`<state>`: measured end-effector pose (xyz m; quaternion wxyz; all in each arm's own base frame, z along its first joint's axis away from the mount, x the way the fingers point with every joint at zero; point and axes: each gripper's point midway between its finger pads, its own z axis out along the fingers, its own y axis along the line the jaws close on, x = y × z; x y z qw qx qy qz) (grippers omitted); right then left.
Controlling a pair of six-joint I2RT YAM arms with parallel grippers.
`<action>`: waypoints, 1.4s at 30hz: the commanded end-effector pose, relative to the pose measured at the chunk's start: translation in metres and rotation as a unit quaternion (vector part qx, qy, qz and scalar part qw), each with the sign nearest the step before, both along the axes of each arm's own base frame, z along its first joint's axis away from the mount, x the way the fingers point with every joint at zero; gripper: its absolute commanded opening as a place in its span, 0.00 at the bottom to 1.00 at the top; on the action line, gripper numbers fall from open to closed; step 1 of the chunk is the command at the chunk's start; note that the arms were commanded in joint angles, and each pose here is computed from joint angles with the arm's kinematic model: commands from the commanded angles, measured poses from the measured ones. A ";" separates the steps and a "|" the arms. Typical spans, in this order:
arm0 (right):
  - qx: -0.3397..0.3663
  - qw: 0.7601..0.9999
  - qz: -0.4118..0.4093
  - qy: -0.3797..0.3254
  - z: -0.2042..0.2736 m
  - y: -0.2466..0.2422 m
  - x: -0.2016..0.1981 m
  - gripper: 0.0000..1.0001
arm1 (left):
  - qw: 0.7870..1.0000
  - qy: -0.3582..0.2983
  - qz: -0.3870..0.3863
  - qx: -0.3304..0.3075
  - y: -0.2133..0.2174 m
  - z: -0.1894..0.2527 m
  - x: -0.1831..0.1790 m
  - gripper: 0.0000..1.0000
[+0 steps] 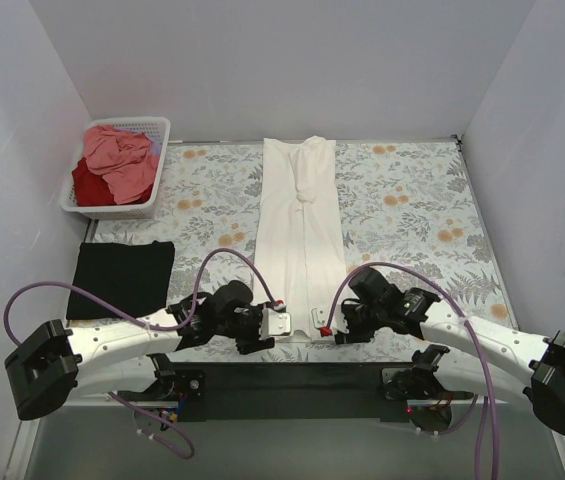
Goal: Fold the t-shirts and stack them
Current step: Fold the tshirt
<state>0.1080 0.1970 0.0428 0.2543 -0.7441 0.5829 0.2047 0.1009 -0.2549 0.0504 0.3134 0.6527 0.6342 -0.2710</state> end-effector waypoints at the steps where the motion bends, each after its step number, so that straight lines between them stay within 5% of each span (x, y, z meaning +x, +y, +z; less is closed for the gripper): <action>1: 0.028 0.999 0.013 -0.039 0.003 0.011 0.007 0.46 | 0.999 -0.042 0.005 -0.018 -0.007 0.002 0.012 0.47; 16: 0.010 0.999 0.027 -0.025 -0.015 0.004 -0.004 0.44 | 0.999 -0.042 -0.004 0.023 0.010 -0.033 0.008 0.44; 28: 0.013 0.999 0.038 0.009 -0.004 0.003 -0.019 0.53 | 0.999 -0.032 -0.008 0.037 0.011 -0.041 0.006 0.29; 38: -0.046 0.999 0.006 0.008 -0.036 -0.013 -0.010 0.41 | 0.999 -0.020 -0.003 0.047 0.018 -0.045 0.002 0.23; 42: -0.065 0.998 -0.014 0.004 -0.044 -0.019 -0.005 0.28 | 0.998 -0.017 -0.007 0.053 0.020 -0.049 -0.001 0.13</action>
